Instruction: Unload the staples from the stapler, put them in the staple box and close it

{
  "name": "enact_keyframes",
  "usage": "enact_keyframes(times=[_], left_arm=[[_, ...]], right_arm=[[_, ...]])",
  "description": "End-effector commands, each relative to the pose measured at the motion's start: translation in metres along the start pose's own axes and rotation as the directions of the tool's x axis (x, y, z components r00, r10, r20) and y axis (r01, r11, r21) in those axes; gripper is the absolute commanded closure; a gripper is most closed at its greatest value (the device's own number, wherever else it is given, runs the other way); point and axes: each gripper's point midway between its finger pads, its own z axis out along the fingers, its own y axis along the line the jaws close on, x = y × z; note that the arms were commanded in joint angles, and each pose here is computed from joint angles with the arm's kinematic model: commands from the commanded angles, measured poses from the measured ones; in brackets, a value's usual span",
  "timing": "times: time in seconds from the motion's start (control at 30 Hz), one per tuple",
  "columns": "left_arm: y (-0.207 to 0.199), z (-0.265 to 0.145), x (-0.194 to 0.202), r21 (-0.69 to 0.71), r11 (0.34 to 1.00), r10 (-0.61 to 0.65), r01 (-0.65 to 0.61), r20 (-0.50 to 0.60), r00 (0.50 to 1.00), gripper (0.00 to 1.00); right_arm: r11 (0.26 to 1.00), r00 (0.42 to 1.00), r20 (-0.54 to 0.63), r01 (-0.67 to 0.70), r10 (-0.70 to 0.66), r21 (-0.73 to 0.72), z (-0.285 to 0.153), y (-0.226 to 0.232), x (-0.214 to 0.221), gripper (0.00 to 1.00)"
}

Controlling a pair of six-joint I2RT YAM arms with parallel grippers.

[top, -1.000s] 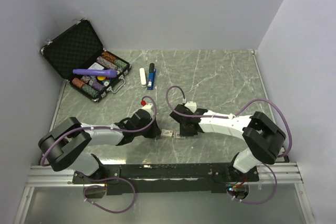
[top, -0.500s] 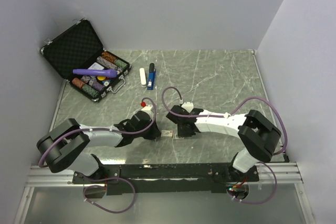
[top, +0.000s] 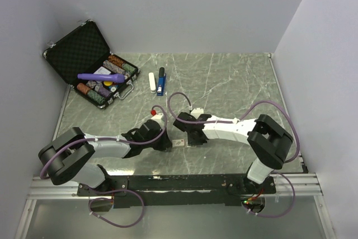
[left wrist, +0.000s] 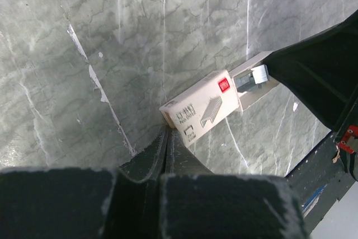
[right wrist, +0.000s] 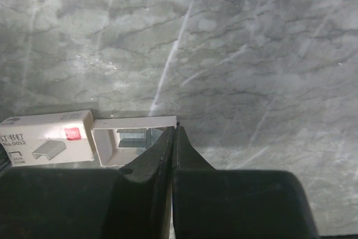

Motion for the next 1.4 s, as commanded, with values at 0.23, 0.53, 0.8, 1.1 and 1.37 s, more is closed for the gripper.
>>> enact_keyframes(times=[0.23, 0.53, 0.8, 1.1, 1.37], left_arm=[[-0.003, -0.002, 0.003, 0.006, 1.000, 0.004, -0.004, -0.001, 1.000, 0.99], [0.000, -0.003, 0.006, -0.002, 1.000, 0.006, -0.006, 0.000, 1.000, 0.99], [0.000, -0.003, 0.006, -0.003, 1.000, 0.009, -0.009, -0.002, 1.000, 0.99], [-0.001, -0.002, 0.007, 0.001, 1.000, 0.015, -0.014, -0.008, 1.000, 0.99], [-0.003, 0.000, 0.011, 0.009, 1.000, 0.024, -0.024, -0.023, 0.999, 0.99]], right_arm=[[0.999, 0.998, 0.054, 0.012, -0.014, 0.048, -0.006, 0.004, -0.019, 1.00], [0.999, 0.998, 0.057, 0.020, -0.022, 0.037, -0.007, 0.009, -0.024, 1.00], [0.999, 0.998, 0.056, 0.024, -0.025, 0.023, -0.010, 0.011, -0.022, 1.00], [0.999, 0.996, 0.079, 0.041, -0.039, -0.022, -0.019, 0.017, -0.028, 1.00], [0.997, 0.994, 0.091, 0.062, -0.057, -0.049, -0.022, 0.022, -0.033, 1.00]])
